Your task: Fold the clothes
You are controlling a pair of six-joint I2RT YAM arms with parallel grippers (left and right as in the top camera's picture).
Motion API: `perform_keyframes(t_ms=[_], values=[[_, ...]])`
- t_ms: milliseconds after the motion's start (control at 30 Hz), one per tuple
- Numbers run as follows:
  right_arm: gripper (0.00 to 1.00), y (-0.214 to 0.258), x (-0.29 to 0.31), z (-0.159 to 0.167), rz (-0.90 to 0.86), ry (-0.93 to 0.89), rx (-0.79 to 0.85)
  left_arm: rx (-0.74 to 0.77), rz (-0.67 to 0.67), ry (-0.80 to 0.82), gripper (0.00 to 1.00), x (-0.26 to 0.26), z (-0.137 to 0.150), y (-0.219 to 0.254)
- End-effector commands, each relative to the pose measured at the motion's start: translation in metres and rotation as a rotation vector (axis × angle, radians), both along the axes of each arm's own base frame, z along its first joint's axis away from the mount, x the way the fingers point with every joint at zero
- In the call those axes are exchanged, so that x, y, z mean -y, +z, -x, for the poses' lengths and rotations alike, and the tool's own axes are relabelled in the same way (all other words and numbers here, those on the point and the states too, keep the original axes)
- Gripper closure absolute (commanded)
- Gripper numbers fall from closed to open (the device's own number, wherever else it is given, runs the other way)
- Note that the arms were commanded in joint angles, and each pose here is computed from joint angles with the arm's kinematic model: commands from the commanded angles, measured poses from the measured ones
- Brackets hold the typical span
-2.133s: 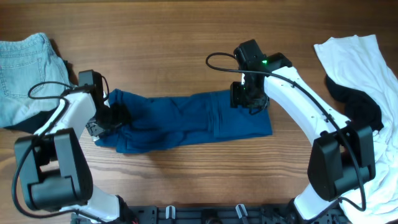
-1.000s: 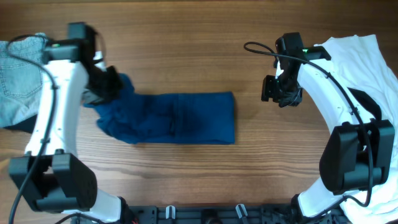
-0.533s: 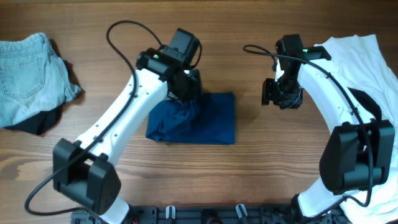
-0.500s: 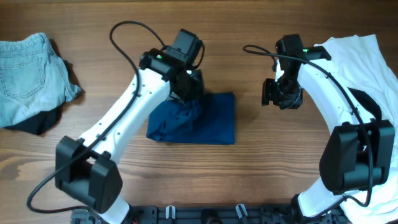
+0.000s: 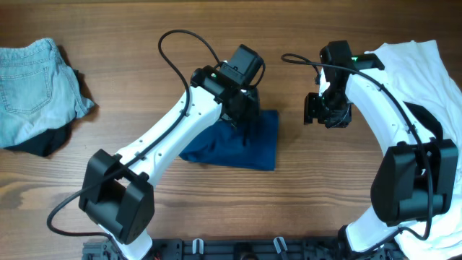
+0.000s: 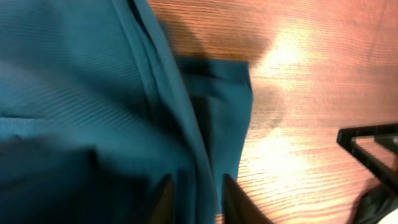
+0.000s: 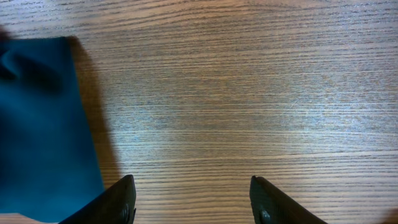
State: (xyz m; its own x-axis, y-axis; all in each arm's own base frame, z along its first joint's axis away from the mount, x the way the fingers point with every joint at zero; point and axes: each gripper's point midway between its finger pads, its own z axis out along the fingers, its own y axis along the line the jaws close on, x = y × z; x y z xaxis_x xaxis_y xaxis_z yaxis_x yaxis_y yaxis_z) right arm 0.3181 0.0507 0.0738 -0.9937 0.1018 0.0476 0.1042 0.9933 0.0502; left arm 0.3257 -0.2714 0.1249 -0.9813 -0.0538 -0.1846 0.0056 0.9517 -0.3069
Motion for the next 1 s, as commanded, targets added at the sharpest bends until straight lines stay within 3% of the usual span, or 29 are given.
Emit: perform_keyframes(t_ms=[0, 67, 133, 200, 267, 333, 500, 733, 767, 800, 867, 967], values=[[0.40, 0.011, -0.004, -0.005, -0.021, 0.020, 0.038, -0.031, 0.076, -0.055, 0.55, 0.023, 0.013, 0.009], [0.40, 0.011, -0.004, -0.007, -0.022, 0.020, 0.049, 0.026, 0.064, -0.131, 0.48, 0.014, 0.012, 0.028], [0.40, 0.011, -0.008, -0.012, -0.043, 0.040, 0.067, 0.137, -0.021, -0.059, 0.47, -0.026, -0.005, 0.064], [0.40, 0.019, -0.043, -0.019, -0.252, 0.199, 0.123, 0.235, -0.045, 0.062, 0.46, -0.073, -0.021, 0.099], [0.37, 0.046, -0.096, -0.020, -0.588, 0.353, 0.205, 0.273, -0.036, 0.164, 0.46, -0.111, -0.032, 0.119], [0.35, 0.061, -0.123, -0.016, -0.721, 0.430, 0.239, 0.270, -0.046, 0.272, 0.43, -0.151, -0.042, 0.122], [0.31, 0.042, -0.164, -0.003, -0.538, 0.631, 0.251, 0.149, 0.005, 0.387, 0.34, -0.191, -0.058, 0.095], [0.31, 0.028, -0.209, 0.013, -0.337, 0.707, 0.283, -0.109, -0.003, 0.361, 0.25, -0.181, -0.053, 0.025], [0.36, 0.023, -0.205, 0.010, -0.275, 0.654, 0.284, -0.141, -0.007, 0.353, 0.25, -0.178, -0.052, 0.016], [0.52, 0.019, -0.200, 0.005, -0.223, 0.585, 0.284, -0.162, -0.010, 0.348, 0.25, -0.175, -0.051, 0.009], [0.96, 0.011, -0.185, 0.001, -0.135, 0.441, 0.264, -0.186, -0.020, 0.339, 0.25, -0.172, -0.051, -0.001], [0.96, 0.006, -0.165, 0.005, -0.040, 0.304, 0.225, -0.201, -0.032, 0.305, 0.25, -0.168, -0.050, -0.009]])
